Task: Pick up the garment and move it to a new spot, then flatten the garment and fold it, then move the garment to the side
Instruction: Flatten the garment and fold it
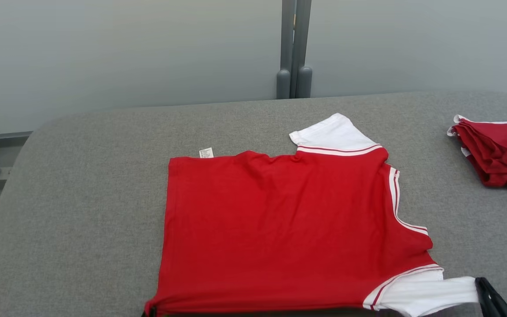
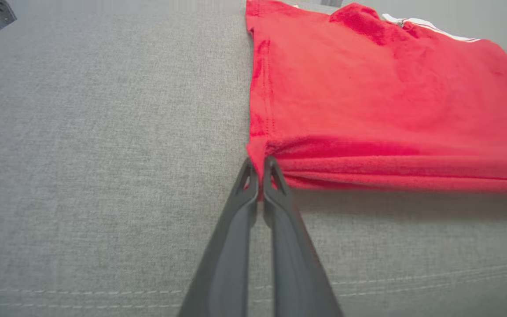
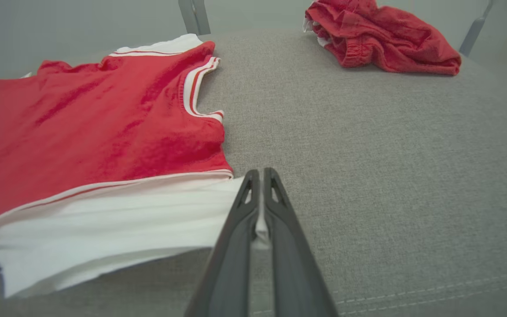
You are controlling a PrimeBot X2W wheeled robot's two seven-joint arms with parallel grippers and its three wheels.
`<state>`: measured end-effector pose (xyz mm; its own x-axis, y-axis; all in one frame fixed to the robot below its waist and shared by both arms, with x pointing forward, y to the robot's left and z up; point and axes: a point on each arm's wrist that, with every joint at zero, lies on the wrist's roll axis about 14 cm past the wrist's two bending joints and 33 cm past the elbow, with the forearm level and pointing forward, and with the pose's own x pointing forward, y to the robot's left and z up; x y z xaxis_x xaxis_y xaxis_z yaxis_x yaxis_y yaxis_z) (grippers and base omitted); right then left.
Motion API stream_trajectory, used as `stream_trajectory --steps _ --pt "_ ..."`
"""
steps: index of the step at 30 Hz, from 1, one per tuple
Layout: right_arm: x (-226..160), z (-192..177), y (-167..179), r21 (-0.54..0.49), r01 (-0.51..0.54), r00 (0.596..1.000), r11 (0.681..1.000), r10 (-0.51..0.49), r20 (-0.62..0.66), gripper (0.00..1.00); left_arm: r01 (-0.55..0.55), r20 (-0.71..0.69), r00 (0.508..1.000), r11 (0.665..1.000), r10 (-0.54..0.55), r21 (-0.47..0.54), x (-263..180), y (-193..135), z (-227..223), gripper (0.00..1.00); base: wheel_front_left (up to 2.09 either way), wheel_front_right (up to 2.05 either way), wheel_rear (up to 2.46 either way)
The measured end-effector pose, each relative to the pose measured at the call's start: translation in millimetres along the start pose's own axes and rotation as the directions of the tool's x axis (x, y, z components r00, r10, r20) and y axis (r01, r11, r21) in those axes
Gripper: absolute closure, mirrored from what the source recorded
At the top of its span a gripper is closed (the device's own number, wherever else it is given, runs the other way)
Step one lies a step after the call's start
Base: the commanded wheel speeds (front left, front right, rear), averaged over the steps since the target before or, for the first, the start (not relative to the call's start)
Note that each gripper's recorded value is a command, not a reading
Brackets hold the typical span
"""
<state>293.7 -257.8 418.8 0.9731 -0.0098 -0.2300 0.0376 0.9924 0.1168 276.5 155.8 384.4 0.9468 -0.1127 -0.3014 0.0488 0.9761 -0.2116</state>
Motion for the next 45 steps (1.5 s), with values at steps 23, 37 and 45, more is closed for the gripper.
stream_trajectory --steps 23,37,45 --pt "85 76 57 -0.042 -0.147 0.973 0.988 0.152 0.171 1.00 0.107 0.170 0.978 0.992 -0.117 0.068 57 -27 77 1.00 0.00 0.00 0.00" --pt "134 81 62 -0.072 -0.150 0.977 0.986 0.159 0.141 1.00 0.096 0.117 0.987 0.992 -0.106 0.084 87 -23 70 1.00 0.00 0.00 0.00" --pt "148 74 63 -0.078 -0.149 0.982 0.986 0.157 0.105 1.00 0.088 0.097 0.990 0.991 -0.098 0.101 99 -19 69 1.00 0.00 0.00 0.00"
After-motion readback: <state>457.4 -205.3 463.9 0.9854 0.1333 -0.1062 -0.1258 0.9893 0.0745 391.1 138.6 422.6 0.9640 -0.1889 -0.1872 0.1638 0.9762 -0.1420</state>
